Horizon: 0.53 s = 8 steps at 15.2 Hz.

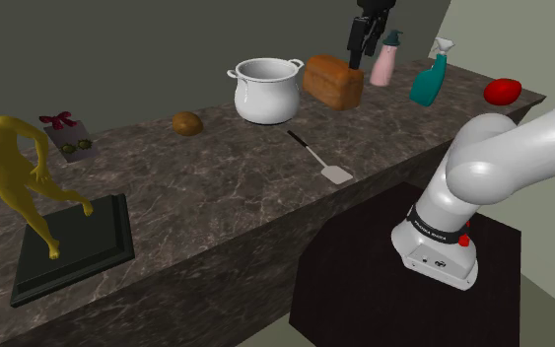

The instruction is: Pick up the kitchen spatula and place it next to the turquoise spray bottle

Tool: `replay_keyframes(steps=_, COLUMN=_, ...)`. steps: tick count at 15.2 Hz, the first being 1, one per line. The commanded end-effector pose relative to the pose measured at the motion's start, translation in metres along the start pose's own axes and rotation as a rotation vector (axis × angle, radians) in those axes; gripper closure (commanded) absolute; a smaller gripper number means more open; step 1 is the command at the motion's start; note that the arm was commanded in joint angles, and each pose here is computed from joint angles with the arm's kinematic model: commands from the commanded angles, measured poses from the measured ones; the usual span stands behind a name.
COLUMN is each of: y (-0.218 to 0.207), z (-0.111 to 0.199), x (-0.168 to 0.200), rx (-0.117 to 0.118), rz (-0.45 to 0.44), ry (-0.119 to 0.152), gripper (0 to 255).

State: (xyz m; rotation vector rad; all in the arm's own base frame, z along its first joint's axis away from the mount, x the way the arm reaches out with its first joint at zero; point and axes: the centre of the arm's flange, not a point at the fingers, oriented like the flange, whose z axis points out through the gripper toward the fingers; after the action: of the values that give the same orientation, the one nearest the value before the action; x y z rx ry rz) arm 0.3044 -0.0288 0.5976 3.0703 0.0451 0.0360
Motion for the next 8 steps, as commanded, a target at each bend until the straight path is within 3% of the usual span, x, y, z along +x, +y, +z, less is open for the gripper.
replay_keyframes(steps=1, y=0.000, z=0.000, x=0.000, rx=0.000, rz=0.000, ry=0.000, gripper=0)
replay_keyframes(steps=8, y=-0.027, z=0.086, x=0.015, rx=0.020, rz=0.174, ry=0.011, gripper=0)
